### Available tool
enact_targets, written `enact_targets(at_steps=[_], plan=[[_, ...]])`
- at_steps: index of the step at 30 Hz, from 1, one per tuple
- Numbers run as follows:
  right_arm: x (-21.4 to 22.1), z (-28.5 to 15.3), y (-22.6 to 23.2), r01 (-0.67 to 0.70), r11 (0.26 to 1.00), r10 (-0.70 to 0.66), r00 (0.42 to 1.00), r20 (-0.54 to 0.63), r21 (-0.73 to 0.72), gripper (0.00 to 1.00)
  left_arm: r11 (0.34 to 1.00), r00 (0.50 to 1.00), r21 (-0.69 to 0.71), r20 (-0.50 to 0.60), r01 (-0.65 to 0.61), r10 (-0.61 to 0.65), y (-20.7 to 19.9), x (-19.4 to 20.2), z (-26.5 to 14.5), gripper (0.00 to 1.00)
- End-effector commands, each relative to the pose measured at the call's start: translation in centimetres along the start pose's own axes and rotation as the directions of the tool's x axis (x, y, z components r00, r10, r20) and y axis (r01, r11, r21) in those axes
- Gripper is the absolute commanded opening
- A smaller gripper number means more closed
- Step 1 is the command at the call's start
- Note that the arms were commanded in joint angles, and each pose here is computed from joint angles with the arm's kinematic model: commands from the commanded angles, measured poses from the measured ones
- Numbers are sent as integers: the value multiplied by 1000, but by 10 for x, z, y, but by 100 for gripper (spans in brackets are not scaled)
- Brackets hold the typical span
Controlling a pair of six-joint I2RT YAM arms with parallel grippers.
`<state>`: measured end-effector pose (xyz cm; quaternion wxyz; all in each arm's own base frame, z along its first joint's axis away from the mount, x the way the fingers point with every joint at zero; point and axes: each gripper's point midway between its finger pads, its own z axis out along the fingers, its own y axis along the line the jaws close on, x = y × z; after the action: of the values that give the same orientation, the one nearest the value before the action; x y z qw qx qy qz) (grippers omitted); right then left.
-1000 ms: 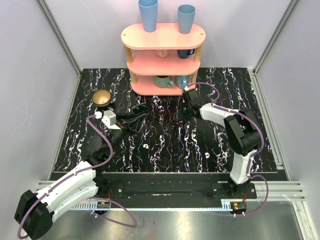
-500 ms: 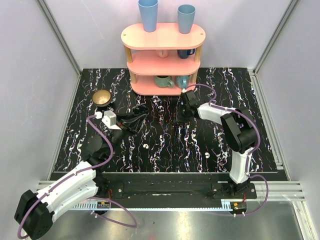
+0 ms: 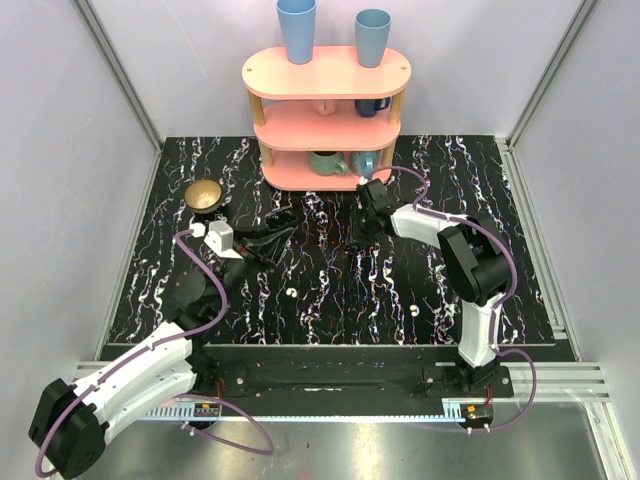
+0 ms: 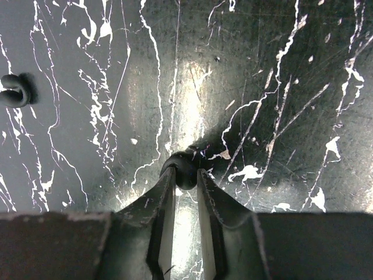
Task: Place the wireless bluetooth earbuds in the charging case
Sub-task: Pick up the left earbud from the center of the board.
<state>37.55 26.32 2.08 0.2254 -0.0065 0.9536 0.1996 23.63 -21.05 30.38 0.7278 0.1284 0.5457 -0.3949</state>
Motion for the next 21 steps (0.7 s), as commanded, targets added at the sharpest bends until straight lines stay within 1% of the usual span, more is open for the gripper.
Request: enact_targets(at_steps=[1, 3, 5, 6, 7, 10, 16, 17, 19, 20, 21], plan=[[9, 5, -2, 30, 999, -29, 999, -35, 31, 24, 1000, 999, -4, 39, 7, -7, -1, -9, 2, 0], [8, 4, -2, 34, 999, -33, 999, -32, 33, 18, 1000, 999, -4, 35, 7, -7, 0, -7, 2, 0], [5, 3, -1, 33, 999, -32, 999, -25, 32, 15, 1000, 999, -3, 33, 9, -9, -1, -7, 2, 0], [6, 1, 0, 36, 999, -35, 999, -25, 29, 10, 1000, 999, -3, 33, 9, -9, -1, -7, 2, 0], [5, -1, 1, 38, 999, -37, 999, -21, 27, 7, 1000, 999, -1, 34, 10, -10, -1, -7, 2, 0], [0, -12, 7, 43, 999, -43, 999, 3, 1, 4, 1000, 999, -4, 30, 11, -10, 0, -6, 3, 0], [-25, -59, 35, 50, 991, -30, 986, 166, -121, 4, 1000, 999, -5, 37, 10, -10, 0, -7, 4, 0], [-34, -78, 44, 46, 987, -12, 976, 216, -153, 4, 1000, 999, -6, 38, 12, -12, 0, -7, 5, 0], [-40, -94, 50, 37, 981, 17, 963, 270, -193, 4, 1000, 999, -2, 40, 13, -13, -1, -8, 6, 0], [-48, -115, 58, 46, 973, 29, 947, 319, -224, 4, 1000, 999, -2, 35, 13, -13, 0, -6, 7, 0], [-49, -124, 62, 49, 967, 41, 938, 345, -250, 4, 1000, 999, 2, 42, 16, -16, -1, -8, 8, 0]])
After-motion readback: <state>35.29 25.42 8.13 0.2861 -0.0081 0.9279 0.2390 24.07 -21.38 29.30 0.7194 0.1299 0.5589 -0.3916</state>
